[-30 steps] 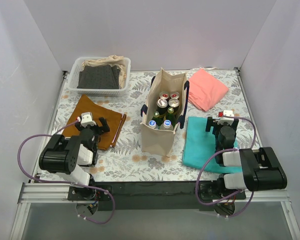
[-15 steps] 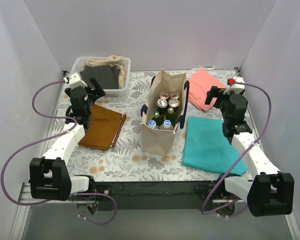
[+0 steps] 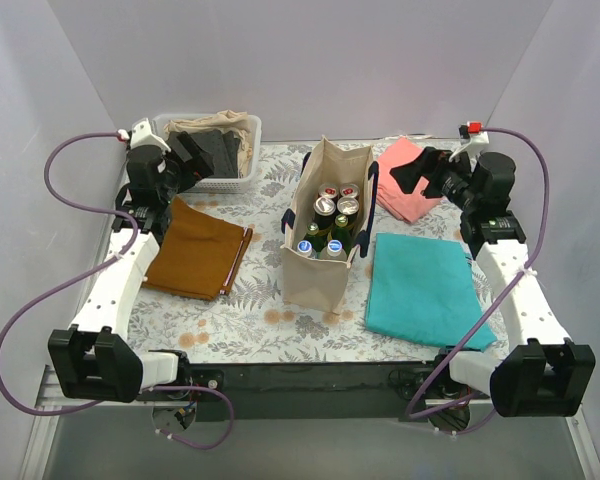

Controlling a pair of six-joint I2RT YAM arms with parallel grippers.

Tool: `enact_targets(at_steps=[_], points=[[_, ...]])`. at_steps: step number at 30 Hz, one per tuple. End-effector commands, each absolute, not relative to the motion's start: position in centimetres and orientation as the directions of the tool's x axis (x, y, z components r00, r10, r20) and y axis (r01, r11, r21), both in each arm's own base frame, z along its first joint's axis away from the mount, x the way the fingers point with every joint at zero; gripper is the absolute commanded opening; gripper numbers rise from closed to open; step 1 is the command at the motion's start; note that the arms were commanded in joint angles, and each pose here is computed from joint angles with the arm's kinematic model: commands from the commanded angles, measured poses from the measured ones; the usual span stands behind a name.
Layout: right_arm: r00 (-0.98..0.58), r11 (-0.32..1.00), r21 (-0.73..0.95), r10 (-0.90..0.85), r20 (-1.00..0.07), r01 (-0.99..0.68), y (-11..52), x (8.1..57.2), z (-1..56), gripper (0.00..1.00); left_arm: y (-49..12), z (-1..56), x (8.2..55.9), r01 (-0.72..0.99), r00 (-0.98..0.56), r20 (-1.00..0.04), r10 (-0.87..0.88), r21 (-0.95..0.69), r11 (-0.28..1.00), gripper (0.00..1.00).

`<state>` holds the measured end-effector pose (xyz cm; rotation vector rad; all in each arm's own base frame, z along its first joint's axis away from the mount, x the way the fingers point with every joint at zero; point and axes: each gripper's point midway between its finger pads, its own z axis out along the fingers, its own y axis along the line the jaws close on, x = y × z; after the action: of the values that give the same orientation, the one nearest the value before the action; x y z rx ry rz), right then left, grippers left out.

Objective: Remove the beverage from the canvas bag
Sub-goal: Adjust the canvas bag at the center of the board.

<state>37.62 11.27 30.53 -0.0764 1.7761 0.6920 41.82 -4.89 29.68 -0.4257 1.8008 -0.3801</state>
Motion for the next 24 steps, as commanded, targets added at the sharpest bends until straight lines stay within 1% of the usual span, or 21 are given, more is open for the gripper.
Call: enact_targets(at_steps=[1,2,3,4,5,6,7,8,10,11,12,13,14,16,17,19,20,22,24], points=[[-0.313,0.719,0.424,0.293,-0.903,-0.55,13.4,35.6,34.9,0.98,-8.4,33.9,40.7,0.101,-0.291,-0.82,-0.492,-0.538,0.837,0.98],[-0.32,0.707,0.417,0.277,-0.906,-0.571,13.8,35.2,35.1,0.98,-9.7,34.7,40.3,0.177,-0.319,-0.819,-0.476,-0.545,0.819,0.98],[-0.331,0.709,0.412,0.26,-0.907,-0.573,13.8,35.2,35.0,0.98,-10.3,36.3,40.3,0.223,-0.311,-0.826,-0.47,-0.544,0.809,0.98],[-0.295,0.714,0.366,0.229,-0.928,-0.597,13.8,35.2,36.5,0.98,-10.8,36.4,40.7,0.245,-0.327,-0.823,-0.464,-0.548,0.8,0.98],[-0.338,0.713,0.375,0.203,-0.919,-0.593,13.9,34.9,35.8,0.98,-11.6,36.6,40.8,0.278,-0.353,-0.814,-0.461,-0.562,0.779,0.98],[-0.35,0.725,0.363,0.177,-0.92,-0.585,13.8,35.3,35.4,0.98,-12.0,38.6,41.1,0.308,-0.342,-0.815,-0.469,-0.568,0.763,0.98],[-0.347,0.745,0.32,0.126,-0.929,-0.586,13.9,35.3,35.2,0.98,-12.6,38.8,41.3,0.324,-0.367,-0.804,-0.467,-0.581,0.746,0.91],[-0.38,0.786,0.309,0.102,-0.919,-0.536,13.4,35.3,35.0,0.97,-13.4,37.1,42.2,0.311,-0.436,-0.776,-0.455,-0.605,0.733,0.87],[-0.409,0.805,0.264,0.029,-0.912,-0.532,14.5,34.6,33.8,0.95,-14.9,37.5,42.6,0.334,-0.466,-0.774,-0.428,-0.602,0.726,0.83],[-0.395,0.844,0.226,0.018,-0.918,-0.487,14.0,34.7,34.1,0.95,-15.4,36.1,42.9,0.298,-0.502,-0.76,-0.413,-0.6,0.742,0.83],[-0.4,0.84,0.216,-0.002,-0.916,-0.498,15.2,34.0,34.0,0.95,-15.2,35.6,43.5,0.253,-0.484,-0.776,-0.405,-0.566,0.784,0.83],[-0.416,0.845,0.209,-0.018,-0.909,-0.492,15.5,33.4,33.8,0.97,-17.2,35.8,42.9,0.285,-0.477,-0.808,-0.347,-0.515,0.808,0.83],[-0.407,0.871,0.179,-0.027,-0.913,-0.458,15.1,33.5,34.1,0.97,-17.7,34.9,42.6,0.262,-0.487,-0.814,-0.318,-0.483,0.835,0.83],[-0.425,0.873,0.166,-0.051,-0.904,-0.458,16.0,32.4,34.0,0.97,-19.4,35.3,42.2,0.249,-0.458,-0.84,-0.291,-0.436,0.865,0.85],[-0.433,0.882,0.16,-0.055,-0.9,-0.444,16.0,32.4,34.0,0.96,-20.1,35.4,41.8,0.25,-0.475,-0.828,-0.298,-0.452,0.856,0.84],[-0.435,0.87,0.161,-0.067,-0.898,-0.466,16.9,31.4,34.9,0.96,-21.9,35.8,41.2,0.285,-0.499,-0.817,-0.289,-0.469,0.836,0.82],[-0.439,0.87,0.158,-0.073,-0.896,-0.468,17.2,31.1,35.1,0.96,-22.3,36.6,40.6,0.29,-0.504,-0.816,-0.282,-0.468,0.835,0.81],[-0.448,0.86,0.153,-0.095,-0.889,-0.487,17.8,30.0,35.5,0.93,-23.2,36.6,39.5,0.296,-0.515,-0.815,-0.265,-0.459,0.838,0.8],[-0.441,0.844,0.15,-0.11,-0.891,-0.514,18.3,29.0,35.8,0.93,-23.2,36.4,38.1,0.289,-0.528,-0.81,-0.256,-0.455,0.842,0.8]])
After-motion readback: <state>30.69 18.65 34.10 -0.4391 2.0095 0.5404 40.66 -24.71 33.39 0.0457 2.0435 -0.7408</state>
